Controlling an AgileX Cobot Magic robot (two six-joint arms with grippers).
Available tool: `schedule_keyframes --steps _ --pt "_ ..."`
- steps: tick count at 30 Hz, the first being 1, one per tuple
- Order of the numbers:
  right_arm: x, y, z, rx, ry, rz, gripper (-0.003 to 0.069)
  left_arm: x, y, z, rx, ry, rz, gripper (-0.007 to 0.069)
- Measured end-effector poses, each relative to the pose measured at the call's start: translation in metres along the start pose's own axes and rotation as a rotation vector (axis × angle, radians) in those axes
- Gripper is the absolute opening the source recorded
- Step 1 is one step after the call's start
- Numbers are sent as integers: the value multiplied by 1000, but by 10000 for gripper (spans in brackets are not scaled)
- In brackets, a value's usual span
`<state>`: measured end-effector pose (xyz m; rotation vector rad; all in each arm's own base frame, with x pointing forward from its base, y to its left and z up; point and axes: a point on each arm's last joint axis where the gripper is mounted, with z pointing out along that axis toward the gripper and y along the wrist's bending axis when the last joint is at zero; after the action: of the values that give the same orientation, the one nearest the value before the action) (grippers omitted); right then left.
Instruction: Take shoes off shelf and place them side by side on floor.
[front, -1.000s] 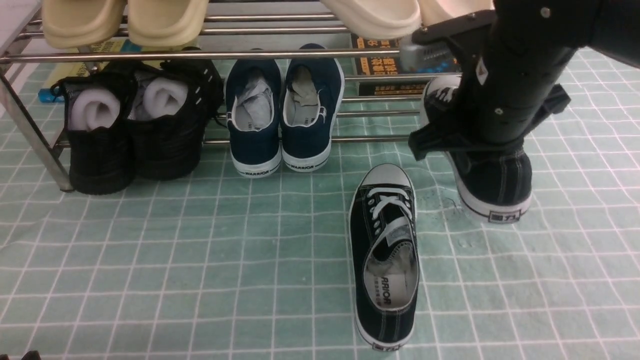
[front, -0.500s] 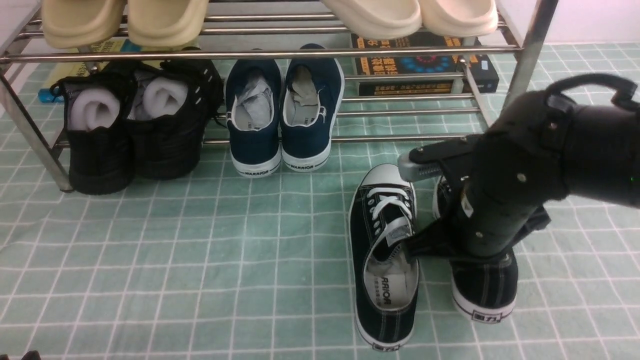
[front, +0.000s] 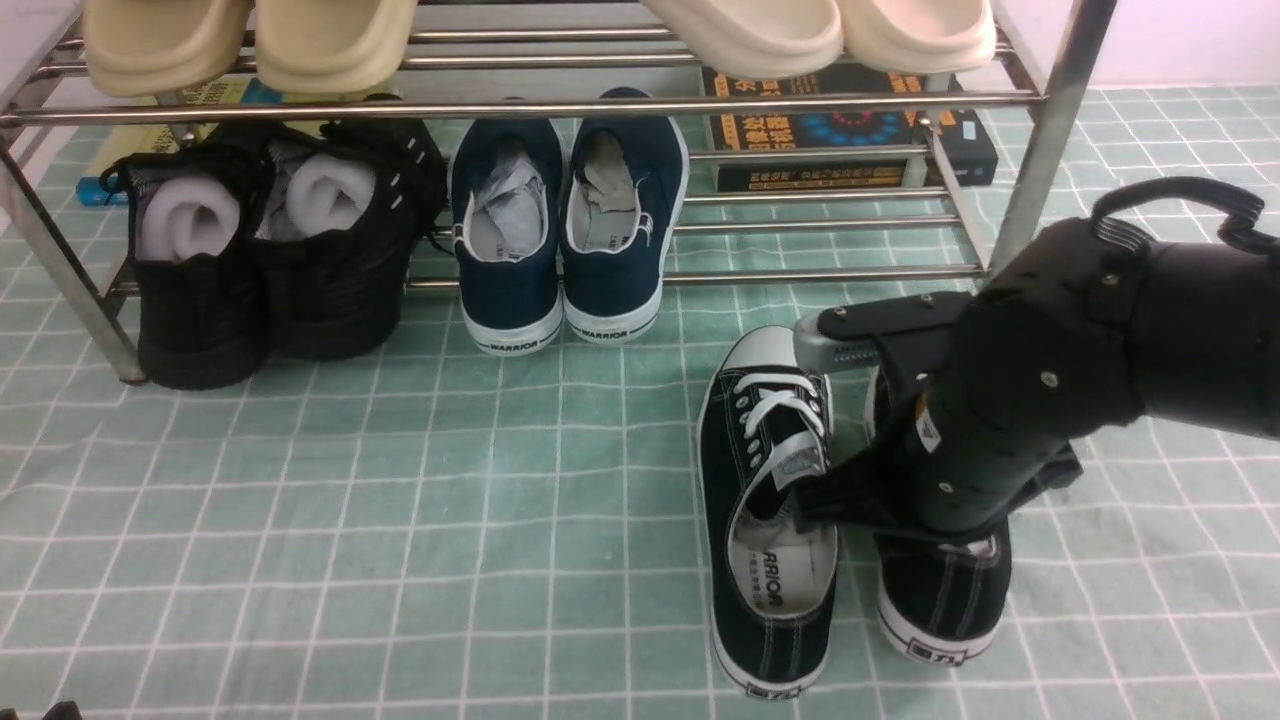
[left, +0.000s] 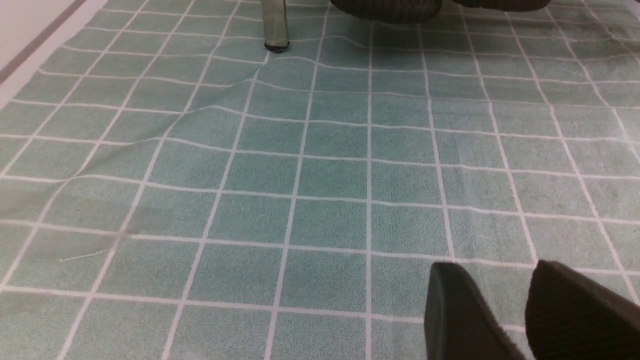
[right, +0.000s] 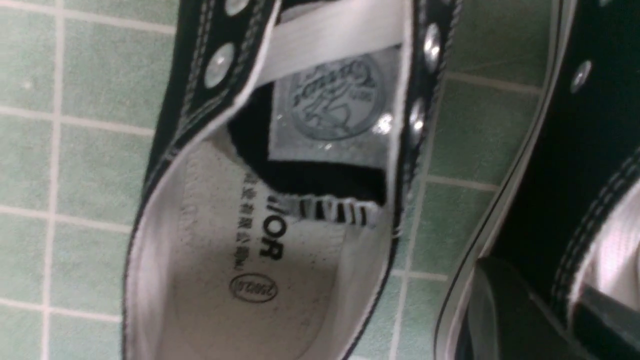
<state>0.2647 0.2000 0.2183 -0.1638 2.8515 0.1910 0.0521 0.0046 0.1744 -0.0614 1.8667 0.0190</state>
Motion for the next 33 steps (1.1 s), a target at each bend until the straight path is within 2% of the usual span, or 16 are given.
schedule_keyframes --steps 6,11,14,15,19,21,22,23,25,27,30,33 --pt "6 1 0 -14 66 -20 181 0 0 0 0 0 0 242" --pt "14 -2 -22 12 177 -104 339 0 0 0 0 0 0 242" --pt "15 -3 -40 10 184 -137 356 0 0 0 0 0 0 242" --pt "19 -7 -62 4 179 -165 349 0 0 0 0 0 0 242" --pt "27 -15 -94 -12 128 -184 284 0 0 0 0 0 0 242" --pt "36 -24 -127 -30 28 -194 197 0 0 0 0 0 0 242" --pt "36 -25 -130 -33 21 -194 189 0 0 0 0 0 0 242" --pt "46 -33 -147 -43 -36 -198 123 0 0 0 0 0 0 242" --pt "63 -45 -164 -63 -85 -196 52 0 0 0 0 0 0 242" --pt "80 -55 -173 -78 -118 -195 2 0 0 0 0 0 0 242" --pt "105 -70 -178 -118 -203 -193 -15 0 0 0 0 0 0 242" --pt "135 -88 -168 -198 -416 -229 -15 0 0 0 0 0 0 242"
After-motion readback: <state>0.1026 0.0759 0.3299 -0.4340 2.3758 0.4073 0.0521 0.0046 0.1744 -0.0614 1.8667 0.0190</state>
